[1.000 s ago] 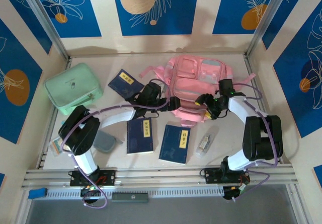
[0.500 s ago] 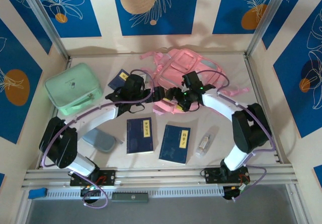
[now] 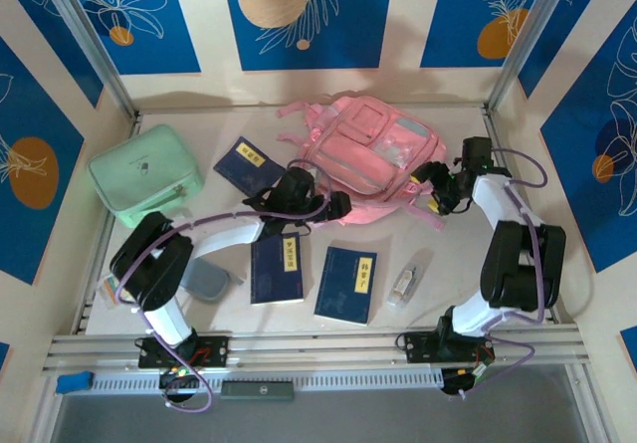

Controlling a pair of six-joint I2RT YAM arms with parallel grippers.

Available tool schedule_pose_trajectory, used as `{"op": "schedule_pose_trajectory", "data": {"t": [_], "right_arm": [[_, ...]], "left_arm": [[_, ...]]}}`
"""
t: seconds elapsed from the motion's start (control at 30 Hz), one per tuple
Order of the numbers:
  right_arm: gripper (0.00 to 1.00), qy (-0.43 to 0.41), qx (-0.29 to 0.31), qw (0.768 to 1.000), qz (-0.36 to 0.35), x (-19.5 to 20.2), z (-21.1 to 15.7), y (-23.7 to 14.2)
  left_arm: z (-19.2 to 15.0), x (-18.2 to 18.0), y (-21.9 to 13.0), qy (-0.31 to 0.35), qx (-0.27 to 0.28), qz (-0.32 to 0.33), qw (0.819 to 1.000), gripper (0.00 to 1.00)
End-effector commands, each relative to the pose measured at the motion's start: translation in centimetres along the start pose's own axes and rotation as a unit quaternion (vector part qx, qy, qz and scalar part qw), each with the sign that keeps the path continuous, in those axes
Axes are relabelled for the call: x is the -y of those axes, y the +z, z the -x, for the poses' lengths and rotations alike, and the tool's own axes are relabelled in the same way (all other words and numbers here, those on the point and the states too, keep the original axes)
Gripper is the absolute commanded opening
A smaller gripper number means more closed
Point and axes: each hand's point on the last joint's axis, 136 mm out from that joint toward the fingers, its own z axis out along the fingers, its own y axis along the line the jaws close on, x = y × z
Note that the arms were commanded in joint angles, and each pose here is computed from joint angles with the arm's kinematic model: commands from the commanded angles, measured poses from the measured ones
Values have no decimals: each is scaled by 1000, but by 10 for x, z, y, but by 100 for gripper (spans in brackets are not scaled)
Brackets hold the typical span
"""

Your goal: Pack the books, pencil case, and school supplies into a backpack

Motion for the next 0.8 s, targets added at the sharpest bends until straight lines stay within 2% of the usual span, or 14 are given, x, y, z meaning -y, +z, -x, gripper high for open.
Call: {"op": "schedule_pose_trajectory", "data": {"t": [0.0, 0.23, 0.43, 0.63, 0.77], "right_arm": [[77, -3, 1, 1000, 1, 2, 21, 11], [70, 1, -15, 1000, -2, 4, 55, 46], [58, -21, -16, 999, 31, -8, 71, 63], [25, -16, -24, 998, 47, -7, 69, 64], [9, -9, -12, 997, 77, -10, 63, 45]], "left_arm": [[8, 29, 8, -10, 8, -41, 999, 99], [1, 18, 26, -14, -7, -19, 1000, 99], [2, 6, 35, -12, -9, 3, 1000, 100], [10, -6, 39, -6, -5, 23, 1000, 100], [22, -17, 42, 4, 2, 36, 999, 99]]}}
